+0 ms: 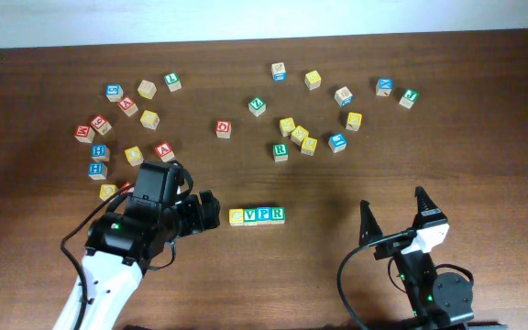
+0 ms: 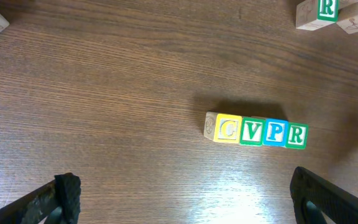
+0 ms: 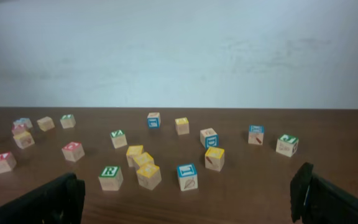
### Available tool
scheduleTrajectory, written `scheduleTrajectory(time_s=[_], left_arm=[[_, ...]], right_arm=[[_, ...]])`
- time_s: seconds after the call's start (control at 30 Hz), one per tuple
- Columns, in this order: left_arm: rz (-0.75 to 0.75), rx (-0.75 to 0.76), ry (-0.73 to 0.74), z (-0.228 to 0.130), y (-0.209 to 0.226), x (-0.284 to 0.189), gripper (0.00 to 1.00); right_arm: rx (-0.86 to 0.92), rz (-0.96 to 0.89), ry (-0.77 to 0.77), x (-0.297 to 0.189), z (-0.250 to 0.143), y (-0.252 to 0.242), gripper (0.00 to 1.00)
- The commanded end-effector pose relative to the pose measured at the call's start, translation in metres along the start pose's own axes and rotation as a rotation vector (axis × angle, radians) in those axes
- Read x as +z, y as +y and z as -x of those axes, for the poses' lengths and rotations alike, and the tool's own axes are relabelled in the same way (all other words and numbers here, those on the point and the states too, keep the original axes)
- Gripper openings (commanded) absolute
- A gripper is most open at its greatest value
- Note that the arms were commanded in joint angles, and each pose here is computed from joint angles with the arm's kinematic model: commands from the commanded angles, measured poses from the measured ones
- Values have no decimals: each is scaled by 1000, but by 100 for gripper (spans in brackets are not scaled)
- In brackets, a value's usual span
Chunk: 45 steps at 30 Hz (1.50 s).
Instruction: Spell out CVPR
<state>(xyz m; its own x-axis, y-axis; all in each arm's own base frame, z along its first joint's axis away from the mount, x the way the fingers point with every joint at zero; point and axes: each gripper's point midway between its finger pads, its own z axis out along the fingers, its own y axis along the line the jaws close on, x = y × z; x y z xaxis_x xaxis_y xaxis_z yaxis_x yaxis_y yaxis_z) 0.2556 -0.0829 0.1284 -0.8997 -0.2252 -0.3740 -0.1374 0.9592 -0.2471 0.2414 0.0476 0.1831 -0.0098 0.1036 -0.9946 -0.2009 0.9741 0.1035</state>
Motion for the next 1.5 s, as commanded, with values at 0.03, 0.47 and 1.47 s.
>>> scheduleTrajectory(time_s=[0.03, 0.47, 1.47], left_arm=[[-4, 7, -20, 5, -1, -5, 99], [-4, 8, -20, 5, -1, -5, 99], [-30, 218, -223, -11, 32, -20, 99]], right_arm=[[-4, -15, -4, 1, -4, -4, 98], [-38, -59, 83, -1, -26, -15, 98], [-38, -59, 83, -1, -26, -15, 98]])
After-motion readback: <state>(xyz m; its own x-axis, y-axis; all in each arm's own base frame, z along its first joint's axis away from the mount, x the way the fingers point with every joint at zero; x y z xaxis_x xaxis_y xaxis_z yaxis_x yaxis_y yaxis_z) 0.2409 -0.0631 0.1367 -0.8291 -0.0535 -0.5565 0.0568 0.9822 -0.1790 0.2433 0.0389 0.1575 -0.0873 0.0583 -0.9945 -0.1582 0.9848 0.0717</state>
